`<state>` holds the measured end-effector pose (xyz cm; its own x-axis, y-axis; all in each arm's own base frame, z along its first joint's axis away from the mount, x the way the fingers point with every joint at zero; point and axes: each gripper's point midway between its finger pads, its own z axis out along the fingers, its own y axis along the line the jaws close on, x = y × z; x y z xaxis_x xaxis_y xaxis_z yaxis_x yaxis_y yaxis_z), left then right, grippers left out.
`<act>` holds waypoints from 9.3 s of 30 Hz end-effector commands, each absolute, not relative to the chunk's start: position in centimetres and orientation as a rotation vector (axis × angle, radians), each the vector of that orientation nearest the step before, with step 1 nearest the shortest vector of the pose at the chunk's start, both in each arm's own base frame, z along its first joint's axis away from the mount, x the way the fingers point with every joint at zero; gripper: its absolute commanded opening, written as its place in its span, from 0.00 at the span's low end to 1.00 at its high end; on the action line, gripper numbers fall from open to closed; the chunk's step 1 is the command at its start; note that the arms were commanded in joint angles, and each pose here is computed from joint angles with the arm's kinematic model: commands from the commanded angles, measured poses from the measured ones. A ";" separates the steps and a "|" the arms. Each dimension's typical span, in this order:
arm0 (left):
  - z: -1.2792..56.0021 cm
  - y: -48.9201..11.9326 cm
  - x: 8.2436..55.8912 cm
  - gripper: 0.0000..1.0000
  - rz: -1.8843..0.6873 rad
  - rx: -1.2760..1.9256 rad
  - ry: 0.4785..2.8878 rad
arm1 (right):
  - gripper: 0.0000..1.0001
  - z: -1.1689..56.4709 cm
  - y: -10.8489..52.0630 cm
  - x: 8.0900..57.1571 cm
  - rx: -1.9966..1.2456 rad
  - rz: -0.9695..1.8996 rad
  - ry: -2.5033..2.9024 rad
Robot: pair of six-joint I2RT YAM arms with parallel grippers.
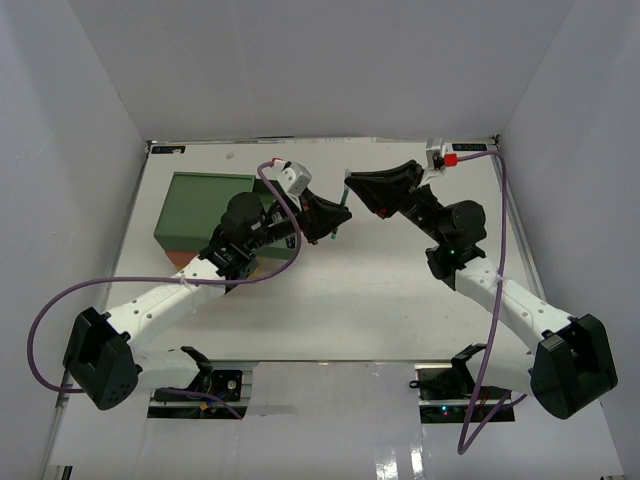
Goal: Sort the stationery into containers
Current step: Close the pen cap on the pen.
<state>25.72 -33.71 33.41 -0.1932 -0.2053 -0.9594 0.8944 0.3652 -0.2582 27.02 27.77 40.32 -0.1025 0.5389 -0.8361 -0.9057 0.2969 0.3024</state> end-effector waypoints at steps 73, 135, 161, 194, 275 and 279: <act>32.2 -33.7 25.6 0.00 -1.007 0.833 1.352 | 0.95 42.1 23.9 29.1 -0.341 0.914 1.523; 31.6 -33.7 25.1 0.00 -1.017 0.831 1.375 | 0.19 36.6 29.7 29.6 -0.397 0.863 1.676; 38.7 -33.5 25.4 0.00 -1.006 0.775 1.196 | 0.08 30.3 29.7 29.1 -0.457 0.750 1.852; 47.0 -32.7 24.9 0.00 -0.944 0.713 0.921 | 0.08 23.6 29.8 28.4 -0.525 0.691 2.076; 57.3 -28.3 22.5 0.00 -0.853 0.534 0.556 | 0.08 12.8 29.2 25.0 -0.667 0.684 2.415; 57.1 -28.4 22.6 0.00 -0.852 0.537 0.564 | 0.08 12.8 28.5 24.9 -0.655 0.662 2.408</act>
